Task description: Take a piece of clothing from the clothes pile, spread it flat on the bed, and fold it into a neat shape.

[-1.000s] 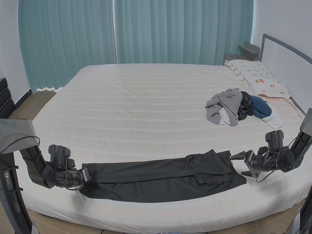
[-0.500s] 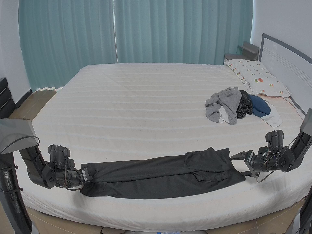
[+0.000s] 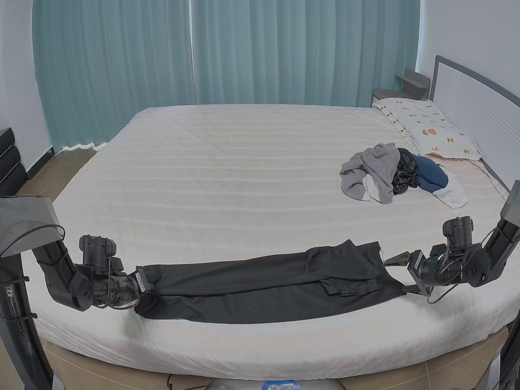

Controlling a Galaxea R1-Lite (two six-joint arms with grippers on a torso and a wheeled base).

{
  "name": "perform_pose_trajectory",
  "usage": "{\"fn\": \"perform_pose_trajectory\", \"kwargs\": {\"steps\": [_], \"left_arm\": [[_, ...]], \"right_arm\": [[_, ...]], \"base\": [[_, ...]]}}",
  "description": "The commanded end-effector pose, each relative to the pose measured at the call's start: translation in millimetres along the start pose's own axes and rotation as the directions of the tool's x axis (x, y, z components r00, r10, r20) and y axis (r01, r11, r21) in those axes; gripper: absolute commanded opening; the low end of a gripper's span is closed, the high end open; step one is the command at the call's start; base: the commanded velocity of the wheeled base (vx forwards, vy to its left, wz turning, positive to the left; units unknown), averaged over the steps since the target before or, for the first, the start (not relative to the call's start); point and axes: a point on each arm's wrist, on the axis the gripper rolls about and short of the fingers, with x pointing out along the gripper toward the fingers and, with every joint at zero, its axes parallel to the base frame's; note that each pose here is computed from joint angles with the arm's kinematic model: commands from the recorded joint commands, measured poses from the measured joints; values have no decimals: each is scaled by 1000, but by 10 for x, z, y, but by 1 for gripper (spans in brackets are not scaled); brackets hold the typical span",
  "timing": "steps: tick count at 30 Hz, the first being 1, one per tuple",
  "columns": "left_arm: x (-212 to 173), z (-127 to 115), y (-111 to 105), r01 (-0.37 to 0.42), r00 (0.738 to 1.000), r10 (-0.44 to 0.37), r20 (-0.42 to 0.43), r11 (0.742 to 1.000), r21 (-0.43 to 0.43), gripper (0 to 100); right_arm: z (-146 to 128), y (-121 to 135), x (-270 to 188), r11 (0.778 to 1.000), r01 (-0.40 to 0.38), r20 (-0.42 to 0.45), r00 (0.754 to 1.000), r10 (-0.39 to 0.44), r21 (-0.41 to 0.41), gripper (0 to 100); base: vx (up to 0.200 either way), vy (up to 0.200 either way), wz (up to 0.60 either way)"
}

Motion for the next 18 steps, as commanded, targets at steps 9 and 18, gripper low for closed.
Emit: {"fn": "perform_pose_trajectory", "kwargs": {"steps": [9,18], "left_arm": [[-160,84,-194,52,997,-52,52,999,10,0],[-274,38,-522,126,991,-127,48,992,24,0]], "right_arm": [[2,3,-2,1000,-1,1,1000,1,1,100],[-4,3,-1,1000,-1,-1,1000,1,-1,100]], "base": [[0,-200,0],[0,-200,0]]}}
